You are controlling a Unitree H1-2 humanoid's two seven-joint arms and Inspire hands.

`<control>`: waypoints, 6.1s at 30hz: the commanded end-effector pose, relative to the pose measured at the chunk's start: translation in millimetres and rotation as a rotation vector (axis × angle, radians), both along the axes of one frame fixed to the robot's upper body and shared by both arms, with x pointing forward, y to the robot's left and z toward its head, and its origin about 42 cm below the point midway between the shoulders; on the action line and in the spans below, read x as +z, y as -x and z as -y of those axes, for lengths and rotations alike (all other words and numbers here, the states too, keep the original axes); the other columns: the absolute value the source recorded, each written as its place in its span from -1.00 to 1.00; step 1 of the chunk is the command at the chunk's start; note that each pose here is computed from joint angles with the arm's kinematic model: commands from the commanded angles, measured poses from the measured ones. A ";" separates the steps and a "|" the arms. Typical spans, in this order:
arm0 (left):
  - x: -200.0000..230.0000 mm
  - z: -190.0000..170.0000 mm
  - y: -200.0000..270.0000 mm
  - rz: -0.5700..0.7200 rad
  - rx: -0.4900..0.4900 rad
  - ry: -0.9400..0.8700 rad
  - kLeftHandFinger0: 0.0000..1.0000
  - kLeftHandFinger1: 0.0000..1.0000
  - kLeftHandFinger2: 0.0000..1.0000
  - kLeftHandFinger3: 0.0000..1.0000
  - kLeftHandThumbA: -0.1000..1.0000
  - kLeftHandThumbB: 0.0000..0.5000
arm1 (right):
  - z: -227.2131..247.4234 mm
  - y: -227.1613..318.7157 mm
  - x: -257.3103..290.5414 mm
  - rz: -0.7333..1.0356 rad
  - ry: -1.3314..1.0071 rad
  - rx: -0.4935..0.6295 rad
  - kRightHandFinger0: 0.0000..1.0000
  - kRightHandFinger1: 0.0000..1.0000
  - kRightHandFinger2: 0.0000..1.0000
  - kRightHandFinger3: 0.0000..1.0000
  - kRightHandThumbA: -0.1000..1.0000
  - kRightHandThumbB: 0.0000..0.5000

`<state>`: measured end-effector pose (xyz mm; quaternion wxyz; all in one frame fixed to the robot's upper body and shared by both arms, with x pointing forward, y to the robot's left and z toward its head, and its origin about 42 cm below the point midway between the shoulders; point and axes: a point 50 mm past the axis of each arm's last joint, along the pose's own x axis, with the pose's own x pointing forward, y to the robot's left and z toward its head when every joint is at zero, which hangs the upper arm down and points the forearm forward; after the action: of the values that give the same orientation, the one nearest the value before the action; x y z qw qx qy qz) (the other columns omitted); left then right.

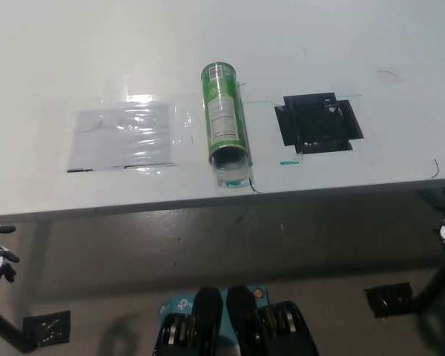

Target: The robot uses its right hand finger to pull out the chips tray kept inside a container in the middle of the desk

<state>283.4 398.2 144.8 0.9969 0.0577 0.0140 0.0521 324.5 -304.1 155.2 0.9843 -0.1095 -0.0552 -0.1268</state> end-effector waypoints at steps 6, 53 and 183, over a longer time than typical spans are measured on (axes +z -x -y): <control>18.1 -2.0 -3.7 0.047 -0.019 -0.013 -0.33 -0.44 -0.31 0.15 -1.00 -0.57 | -42.9 -44.0 105.5 0.242 0.070 0.142 -0.76 -0.71 0.08 0.44 -1.00 0.04; 30.4 -4.8 -4.9 0.034 -0.026 -0.048 -0.32 -0.43 -0.29 0.23 -1.00 -0.54 | -183.4 -142.8 91.3 0.216 0.618 0.786 -1.00 -1.00 0.19 0.37 -1.00 0.00; 24.5 -3.7 -0.2 0.027 -0.026 -0.030 -0.34 -0.44 -0.30 0.20 -1.00 -0.56 | -31.4 -8.2 4.6 0.063 -0.240 0.089 -0.19 -0.55 0.26 0.51 -1.00 -0.08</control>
<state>281.0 397.8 157.1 0.9967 0.0641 0.0263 0.0430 328.6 -270.1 158.1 0.9952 -0.0280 -0.0705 -0.0612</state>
